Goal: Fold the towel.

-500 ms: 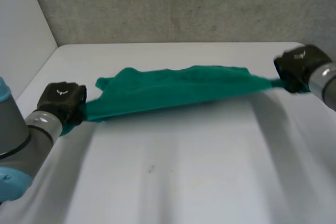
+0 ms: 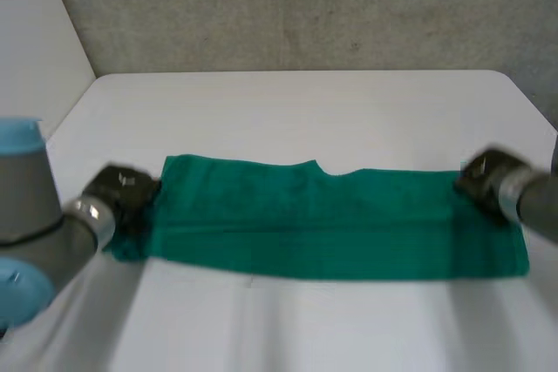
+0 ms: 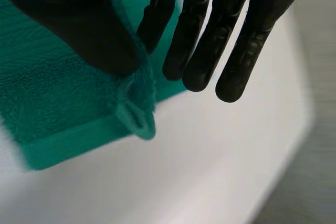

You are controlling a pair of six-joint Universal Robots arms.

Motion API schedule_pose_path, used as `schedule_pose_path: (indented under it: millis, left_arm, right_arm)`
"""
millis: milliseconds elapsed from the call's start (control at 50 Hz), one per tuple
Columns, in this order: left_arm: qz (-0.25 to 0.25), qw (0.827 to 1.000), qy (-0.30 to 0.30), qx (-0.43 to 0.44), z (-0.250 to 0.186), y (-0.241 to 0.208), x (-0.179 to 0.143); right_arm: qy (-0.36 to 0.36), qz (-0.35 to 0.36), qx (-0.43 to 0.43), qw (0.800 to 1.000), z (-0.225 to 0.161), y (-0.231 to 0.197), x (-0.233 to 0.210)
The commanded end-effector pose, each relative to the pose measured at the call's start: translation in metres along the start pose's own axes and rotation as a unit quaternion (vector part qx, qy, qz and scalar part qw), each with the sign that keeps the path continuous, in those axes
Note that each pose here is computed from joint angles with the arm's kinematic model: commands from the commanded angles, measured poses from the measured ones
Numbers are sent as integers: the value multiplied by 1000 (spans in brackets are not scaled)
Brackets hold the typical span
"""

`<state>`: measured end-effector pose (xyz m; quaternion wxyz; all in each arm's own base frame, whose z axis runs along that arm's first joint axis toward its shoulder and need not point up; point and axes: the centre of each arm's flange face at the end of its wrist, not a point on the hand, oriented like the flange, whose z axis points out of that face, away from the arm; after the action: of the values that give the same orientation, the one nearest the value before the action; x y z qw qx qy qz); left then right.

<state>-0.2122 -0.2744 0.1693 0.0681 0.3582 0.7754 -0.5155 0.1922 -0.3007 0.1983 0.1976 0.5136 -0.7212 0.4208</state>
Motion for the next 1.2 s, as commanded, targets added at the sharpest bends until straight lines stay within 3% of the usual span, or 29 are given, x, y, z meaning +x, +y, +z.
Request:
schedule_pose_path:
  millis: [20,40,60,80,120,160,200,280,300,460,520,540,680,800,1020,1120,1200]
  left_arm:
    - [23,967,-139,213,15,-128,-70]
    - [20,956,-162,245,11,-144,-81]
    - [9,928,-206,310,1,-174,-99]
    - [1,912,-225,343,-8,-188,-107]
    - [-19,880,-257,398,-26,-210,-122]
    - [-47,835,-287,466,-51,-232,-142]
    - [-55,831,-286,473,-54,-233,-145]
    - [-64,847,-269,453,-43,-221,-138]
    - [-65,853,-263,446,-39,-216,-135]
    - [-77,912,-209,343,6,-145,-103]
    - [-80,925,-193,318,17,-128,-92]
    - [-84,940,-174,281,32,-104,-77]
    - [-89,976,-110,164,71,-28,-28]
    - [-87,987,-81,111,74,5,-5]
    - [-63,994,-30,81,36,11,6]
    - [-57,995,-14,85,25,4,3]
    - [-66,992,-36,97,14,-6,-19]
  right_arm:
    - [217,109,159,957,-17,-74,114]
    - [268,134,205,932,-29,-88,143]
    - [313,158,257,901,-44,-104,166]
    - [345,173,298,873,-55,-114,182]
    - [372,184,329,848,-65,-120,193]
    - [407,185,365,817,-87,-127,205]
    - [416,184,372,809,-97,-127,208]
    - [398,186,361,823,-91,-121,196]
    - [376,187,345,839,-77,-115,182]
    - [291,191,291,891,-36,-91,126]
    - [244,193,265,913,-9,-81,97]
    - [231,194,257,918,-2,-78,89]
    - [143,202,178,952,56,-45,25]
    - [99,205,130,965,74,-24,-7]
    - [78,208,116,968,39,-10,-17]
    - [68,210,121,968,33,-5,-22]
    - [69,226,114,965,38,6,-18]
